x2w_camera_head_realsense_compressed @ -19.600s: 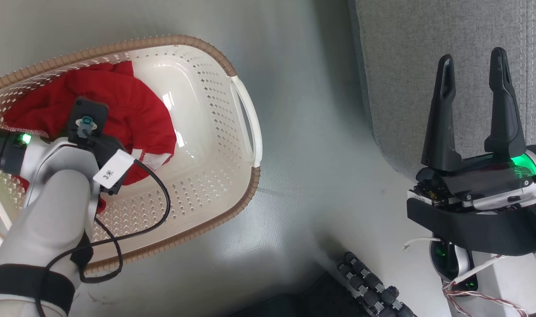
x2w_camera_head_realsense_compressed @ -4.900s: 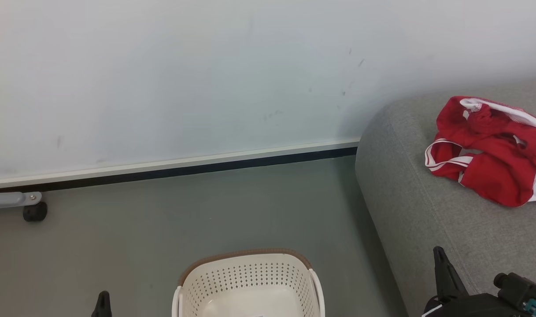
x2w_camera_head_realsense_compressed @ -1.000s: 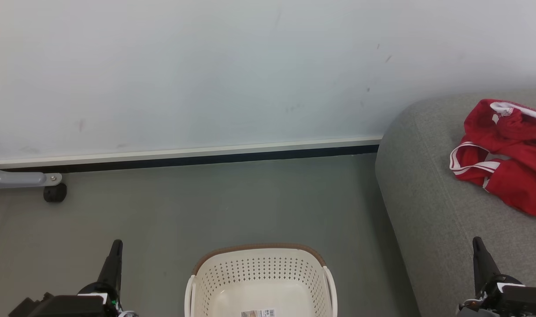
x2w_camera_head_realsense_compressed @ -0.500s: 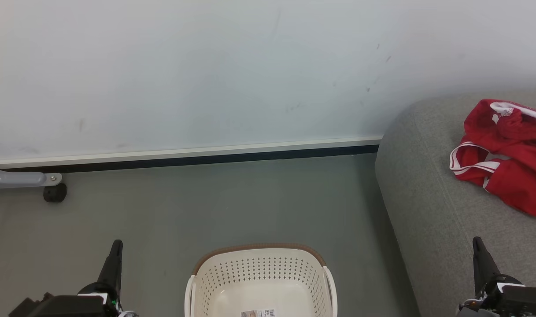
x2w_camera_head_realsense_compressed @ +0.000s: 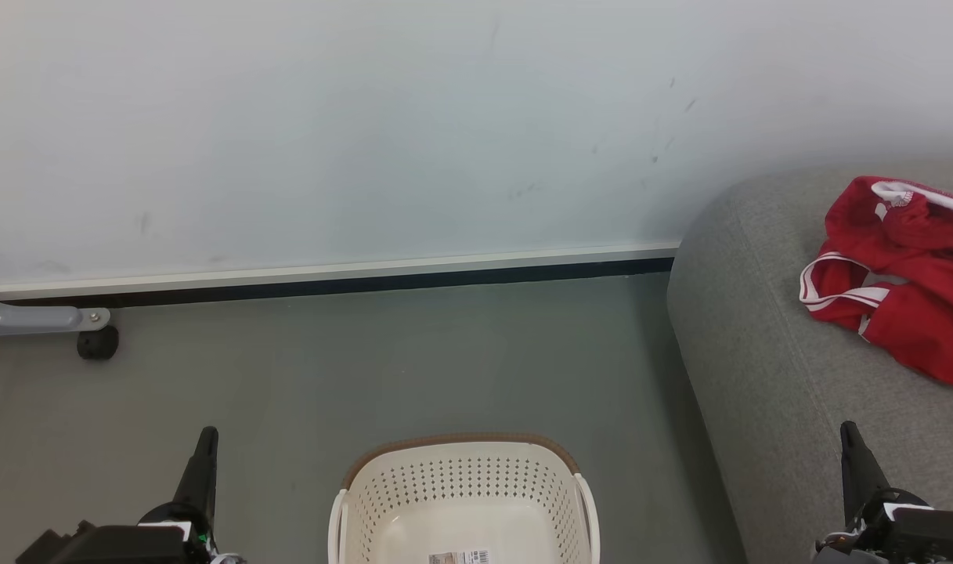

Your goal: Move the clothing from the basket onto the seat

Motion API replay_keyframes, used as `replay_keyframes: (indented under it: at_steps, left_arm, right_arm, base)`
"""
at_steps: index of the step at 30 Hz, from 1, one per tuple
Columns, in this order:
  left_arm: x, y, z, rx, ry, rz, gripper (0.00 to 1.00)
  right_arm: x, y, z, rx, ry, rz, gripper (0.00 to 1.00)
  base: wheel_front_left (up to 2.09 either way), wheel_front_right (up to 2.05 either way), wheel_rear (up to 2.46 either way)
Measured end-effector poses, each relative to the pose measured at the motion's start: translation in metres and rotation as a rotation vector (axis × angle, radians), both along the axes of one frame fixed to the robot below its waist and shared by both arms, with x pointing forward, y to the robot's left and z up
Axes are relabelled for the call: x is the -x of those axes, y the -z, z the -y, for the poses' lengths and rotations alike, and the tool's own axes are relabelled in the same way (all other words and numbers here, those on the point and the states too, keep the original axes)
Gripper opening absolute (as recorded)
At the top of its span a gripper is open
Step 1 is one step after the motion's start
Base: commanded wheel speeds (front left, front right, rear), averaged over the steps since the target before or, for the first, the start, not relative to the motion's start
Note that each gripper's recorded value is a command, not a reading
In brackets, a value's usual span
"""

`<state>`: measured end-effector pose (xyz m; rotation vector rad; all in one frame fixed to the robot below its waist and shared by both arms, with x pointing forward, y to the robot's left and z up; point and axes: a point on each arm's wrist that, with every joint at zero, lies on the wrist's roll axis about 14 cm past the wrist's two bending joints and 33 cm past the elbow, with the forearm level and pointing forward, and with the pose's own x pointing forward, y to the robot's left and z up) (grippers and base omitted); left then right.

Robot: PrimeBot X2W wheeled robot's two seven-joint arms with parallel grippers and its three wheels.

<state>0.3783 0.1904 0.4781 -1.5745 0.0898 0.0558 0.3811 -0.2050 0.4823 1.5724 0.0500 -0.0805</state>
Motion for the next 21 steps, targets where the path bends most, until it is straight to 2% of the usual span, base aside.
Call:
replay_keyframes:
  at_steps: [21]
  left_arm:
    - [0.0000, 0.0000, 0.0000, 0.000, 0.000, 0.000, 0.00]
  right_arm:
    - [0.0000, -0.0001, 0.0000, -0.001, 0.000, 0.000, 0.00]
  base:
    - [0.00, 0.00, 0.00]
